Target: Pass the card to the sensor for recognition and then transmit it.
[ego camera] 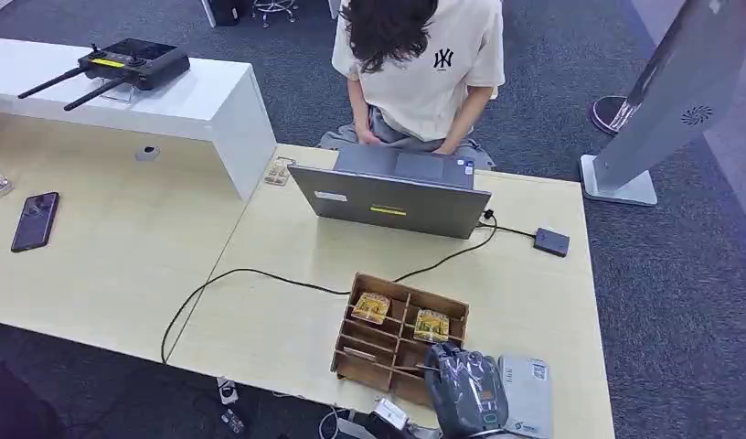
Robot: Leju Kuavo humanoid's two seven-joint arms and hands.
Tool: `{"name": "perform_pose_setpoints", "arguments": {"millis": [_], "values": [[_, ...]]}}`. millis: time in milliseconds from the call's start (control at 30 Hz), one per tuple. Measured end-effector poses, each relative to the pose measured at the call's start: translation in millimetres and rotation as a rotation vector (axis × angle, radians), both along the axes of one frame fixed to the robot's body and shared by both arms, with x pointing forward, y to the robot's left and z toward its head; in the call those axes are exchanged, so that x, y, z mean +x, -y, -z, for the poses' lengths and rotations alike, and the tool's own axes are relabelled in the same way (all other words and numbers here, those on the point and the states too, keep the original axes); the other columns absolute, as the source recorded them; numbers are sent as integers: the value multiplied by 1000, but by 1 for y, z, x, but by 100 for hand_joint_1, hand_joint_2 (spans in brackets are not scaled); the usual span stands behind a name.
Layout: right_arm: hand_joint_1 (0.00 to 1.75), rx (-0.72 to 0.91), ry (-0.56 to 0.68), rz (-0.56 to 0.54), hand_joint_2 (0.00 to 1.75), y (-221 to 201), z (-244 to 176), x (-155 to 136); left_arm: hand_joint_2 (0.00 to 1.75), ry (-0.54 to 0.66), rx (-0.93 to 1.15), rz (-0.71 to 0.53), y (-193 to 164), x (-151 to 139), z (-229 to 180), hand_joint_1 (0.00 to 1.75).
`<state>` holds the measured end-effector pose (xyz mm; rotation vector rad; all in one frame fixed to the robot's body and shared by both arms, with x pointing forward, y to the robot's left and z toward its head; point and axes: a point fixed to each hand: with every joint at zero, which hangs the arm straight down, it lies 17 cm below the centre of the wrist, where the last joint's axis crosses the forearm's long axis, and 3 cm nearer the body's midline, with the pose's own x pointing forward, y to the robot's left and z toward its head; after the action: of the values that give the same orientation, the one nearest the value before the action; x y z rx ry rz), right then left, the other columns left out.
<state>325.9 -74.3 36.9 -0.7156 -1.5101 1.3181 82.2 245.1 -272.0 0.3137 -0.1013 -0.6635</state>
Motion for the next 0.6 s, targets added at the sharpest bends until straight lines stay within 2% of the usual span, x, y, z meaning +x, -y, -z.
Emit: {"name": "perform_pose_setpoints", "arguments": {"millis": [333, 600], "values": [[175, 118, 28, 35, 175, 0, -28, 0, 0, 8, 2, -23, -1, -1, 0, 0], [175, 453, -16, 56, 175, 6, -89, -3, 0, 32, -1, -65, -4, -6, 1, 0]]}}
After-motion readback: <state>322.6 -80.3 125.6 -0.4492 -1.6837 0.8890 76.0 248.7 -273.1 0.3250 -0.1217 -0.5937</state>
